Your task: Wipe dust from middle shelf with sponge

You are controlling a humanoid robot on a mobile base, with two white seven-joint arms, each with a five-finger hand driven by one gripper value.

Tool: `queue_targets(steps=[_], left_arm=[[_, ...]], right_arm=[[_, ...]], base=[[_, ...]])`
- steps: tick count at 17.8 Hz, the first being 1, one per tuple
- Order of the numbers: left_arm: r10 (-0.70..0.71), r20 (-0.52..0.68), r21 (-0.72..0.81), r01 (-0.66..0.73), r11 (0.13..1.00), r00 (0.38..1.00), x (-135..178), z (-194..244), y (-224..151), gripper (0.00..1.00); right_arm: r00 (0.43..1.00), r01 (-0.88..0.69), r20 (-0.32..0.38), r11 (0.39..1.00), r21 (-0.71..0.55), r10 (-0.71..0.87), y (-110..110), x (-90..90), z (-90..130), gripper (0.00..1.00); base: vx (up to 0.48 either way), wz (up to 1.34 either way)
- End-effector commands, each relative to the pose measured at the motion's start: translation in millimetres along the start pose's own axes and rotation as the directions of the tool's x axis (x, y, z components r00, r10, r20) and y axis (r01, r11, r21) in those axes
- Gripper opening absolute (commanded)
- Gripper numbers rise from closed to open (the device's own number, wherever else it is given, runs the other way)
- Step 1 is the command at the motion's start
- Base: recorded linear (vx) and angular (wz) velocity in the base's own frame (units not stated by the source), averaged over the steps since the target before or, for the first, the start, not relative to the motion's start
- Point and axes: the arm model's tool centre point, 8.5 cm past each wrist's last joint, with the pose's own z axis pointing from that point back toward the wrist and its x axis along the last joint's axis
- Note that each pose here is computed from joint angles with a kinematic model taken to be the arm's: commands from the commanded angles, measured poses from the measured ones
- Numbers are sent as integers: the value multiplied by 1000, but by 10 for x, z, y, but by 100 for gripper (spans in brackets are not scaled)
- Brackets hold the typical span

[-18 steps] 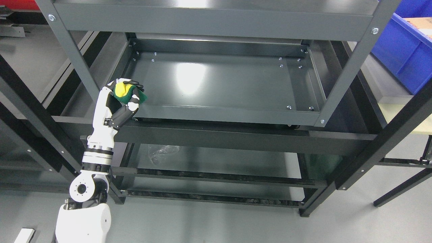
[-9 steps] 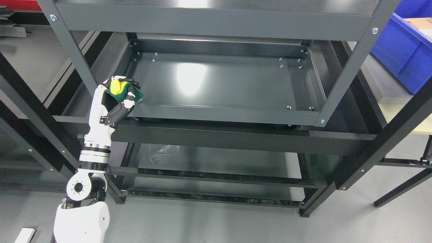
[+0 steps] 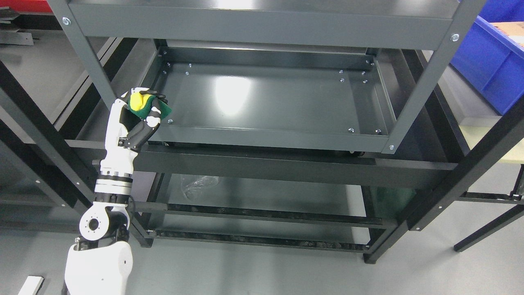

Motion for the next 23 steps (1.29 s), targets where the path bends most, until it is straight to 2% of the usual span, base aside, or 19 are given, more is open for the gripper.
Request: queue_targets(steps=[1,9,12,17,23], left_arm=[[-8,11,5,8,1000,1000,57,-54,81,2],[15,-21,-8,-15,1000,1000,38,-118,41,2],[16,-59,-16,-17,1000,998,-52,-6,-5,2],[15,-136,38,-10,999,991,-123,456,28,2],[20,-150,66,-10,998,988,-138,477,72,2]], right_arm=[[1000,2,22,1000,-14,-2,-100,95,1,100],[1000,1,22,1000,-14,0,-100,95,1,100],[1000,2,22,1000,-14,-2,-100,95,1,100],[1000,1,22,1000,-14,0,-100,95,1,100],[1000,2,22,1000,-14,-2,-100,95,1,100]], base=[[0,0],[0,0],[0,0],[0,0],[0,0]])
